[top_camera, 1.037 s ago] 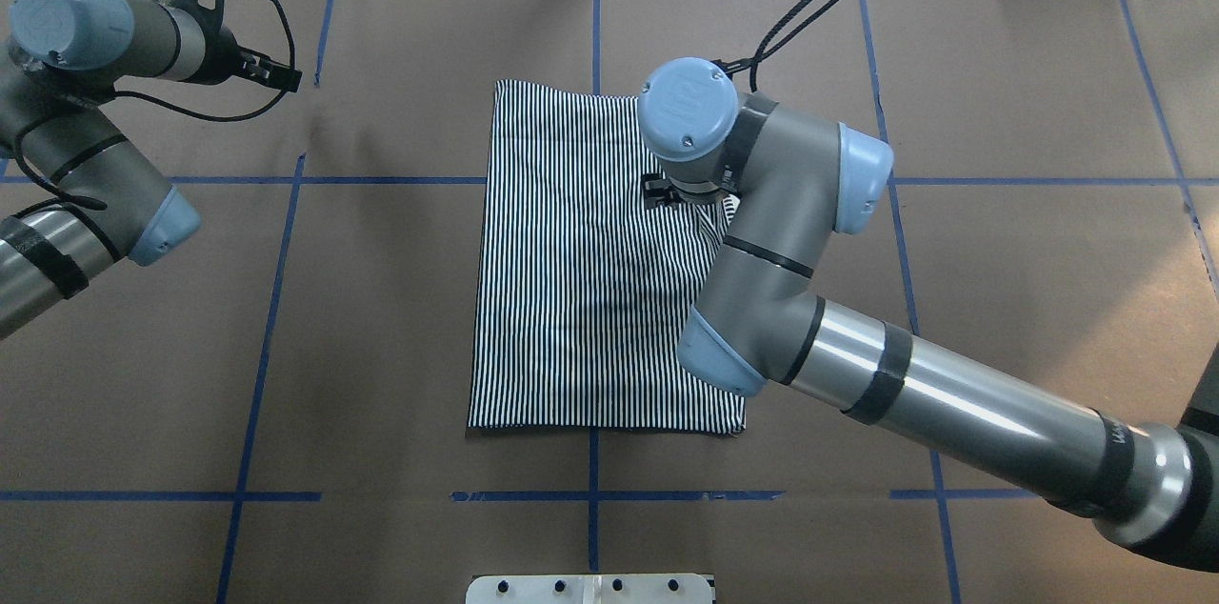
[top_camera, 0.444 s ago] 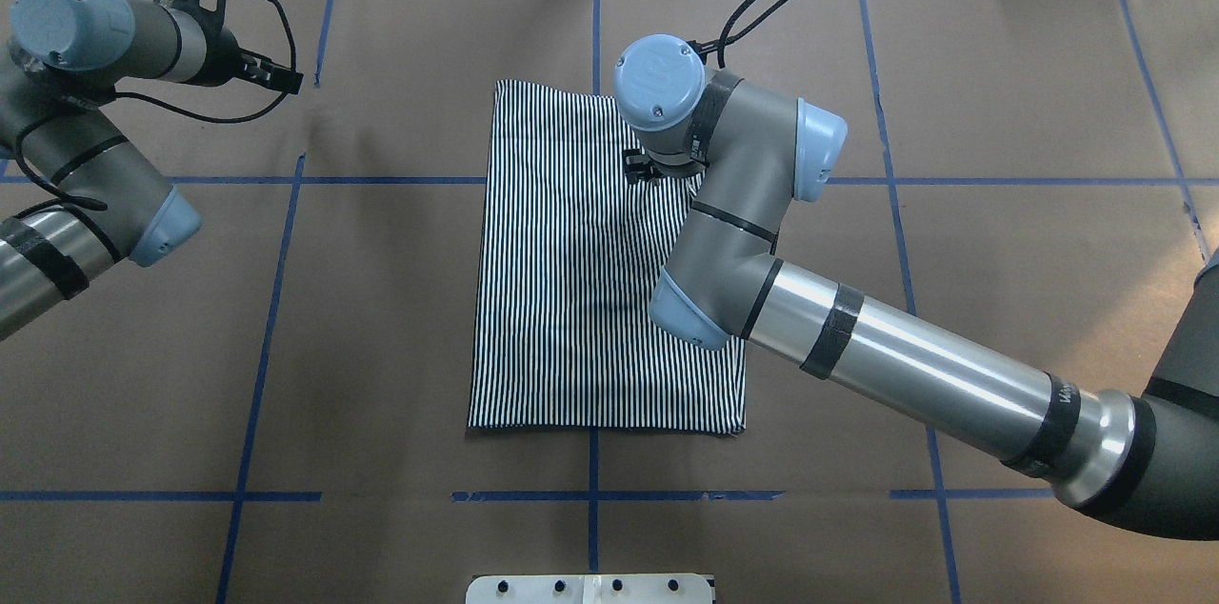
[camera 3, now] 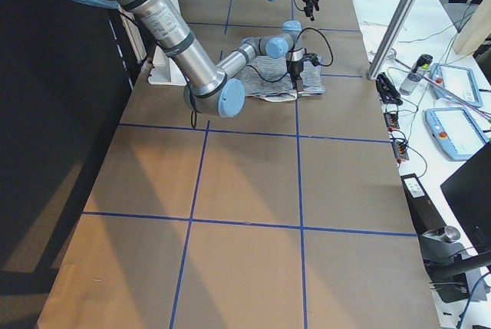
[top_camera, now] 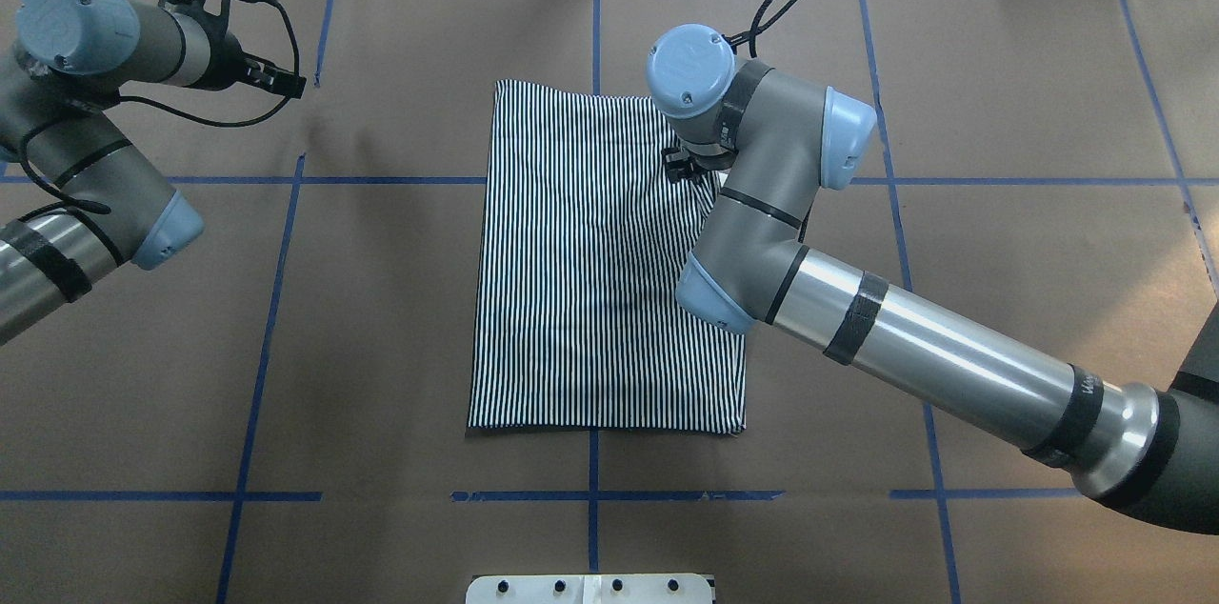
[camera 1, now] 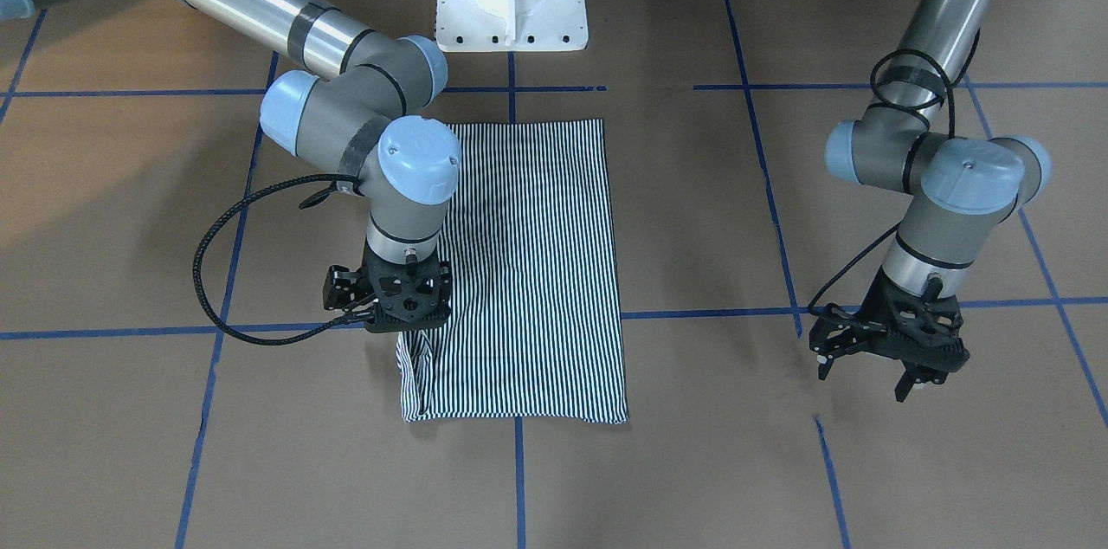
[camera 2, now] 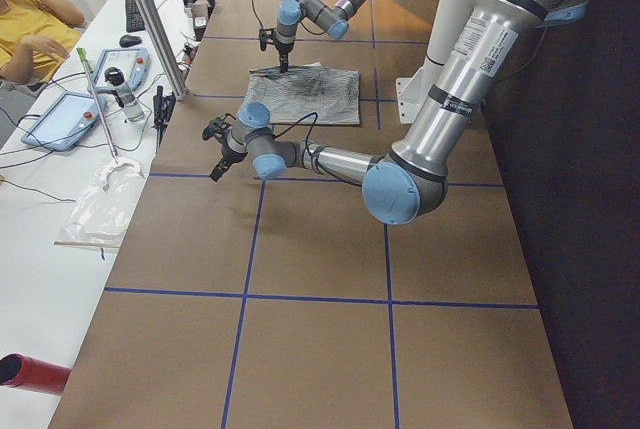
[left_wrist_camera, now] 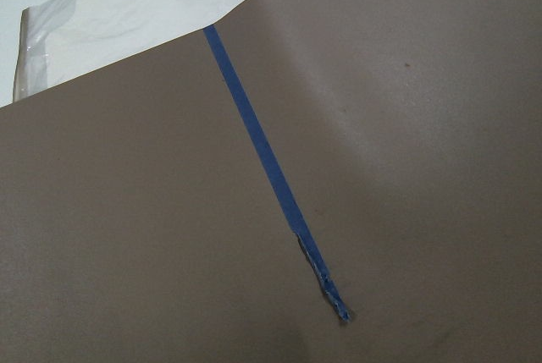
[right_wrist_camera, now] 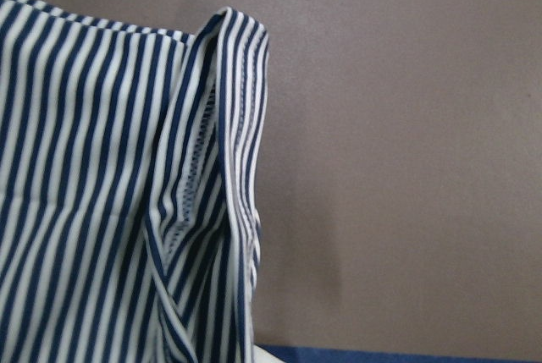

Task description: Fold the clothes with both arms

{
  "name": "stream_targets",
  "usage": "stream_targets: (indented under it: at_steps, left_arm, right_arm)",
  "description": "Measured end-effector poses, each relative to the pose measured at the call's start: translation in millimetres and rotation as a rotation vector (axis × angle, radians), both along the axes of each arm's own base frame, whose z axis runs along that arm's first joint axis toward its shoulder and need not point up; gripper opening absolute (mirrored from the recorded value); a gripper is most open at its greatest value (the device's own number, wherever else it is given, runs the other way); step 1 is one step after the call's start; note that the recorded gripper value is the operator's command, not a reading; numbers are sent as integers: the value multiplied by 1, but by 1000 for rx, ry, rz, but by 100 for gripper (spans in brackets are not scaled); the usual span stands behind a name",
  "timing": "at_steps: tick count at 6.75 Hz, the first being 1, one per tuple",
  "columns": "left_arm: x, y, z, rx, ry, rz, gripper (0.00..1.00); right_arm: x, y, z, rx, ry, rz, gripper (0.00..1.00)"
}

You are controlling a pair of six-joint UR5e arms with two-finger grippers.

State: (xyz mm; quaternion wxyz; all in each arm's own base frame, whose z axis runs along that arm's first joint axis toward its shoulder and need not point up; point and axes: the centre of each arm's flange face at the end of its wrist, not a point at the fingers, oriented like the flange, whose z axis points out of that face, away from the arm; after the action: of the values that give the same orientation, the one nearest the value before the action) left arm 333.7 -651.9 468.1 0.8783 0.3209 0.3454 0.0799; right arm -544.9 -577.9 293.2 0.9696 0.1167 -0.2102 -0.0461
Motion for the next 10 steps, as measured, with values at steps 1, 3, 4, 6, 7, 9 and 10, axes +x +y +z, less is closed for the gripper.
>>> stream_targets:
  at_steps: [1, 3, 4, 6, 7, 9, 10]
  left_arm:
    - [1, 0, 0, 0, 0, 1, 100]
    - [1, 1, -2, 2, 2, 2, 100]
    - [1, 1, -5, 0, 11, -4, 100]
    - [2, 9, -28, -42, 97, -15, 100]
    - [5, 23, -46, -64, 156, -21, 100]
    - [20, 80, -87, -112, 297, -20, 100]
    - [34, 116, -109, -167, 385, -15, 100]
  right_arm:
    - [17, -11, 13, -3, 35, -15, 100]
    - [62, -28, 48, 4, 96, -61, 100]
    - [79, -27, 51, 23, 93, -74, 100]
    - [98, -5, 25, 49, -41, -53, 100]
    - [107, 21, 17, 57, -158, -22, 100]
    - [118, 87, 19, 42, -404, 78, 100]
    - [122, 116, 22, 19, -522, 138, 100]
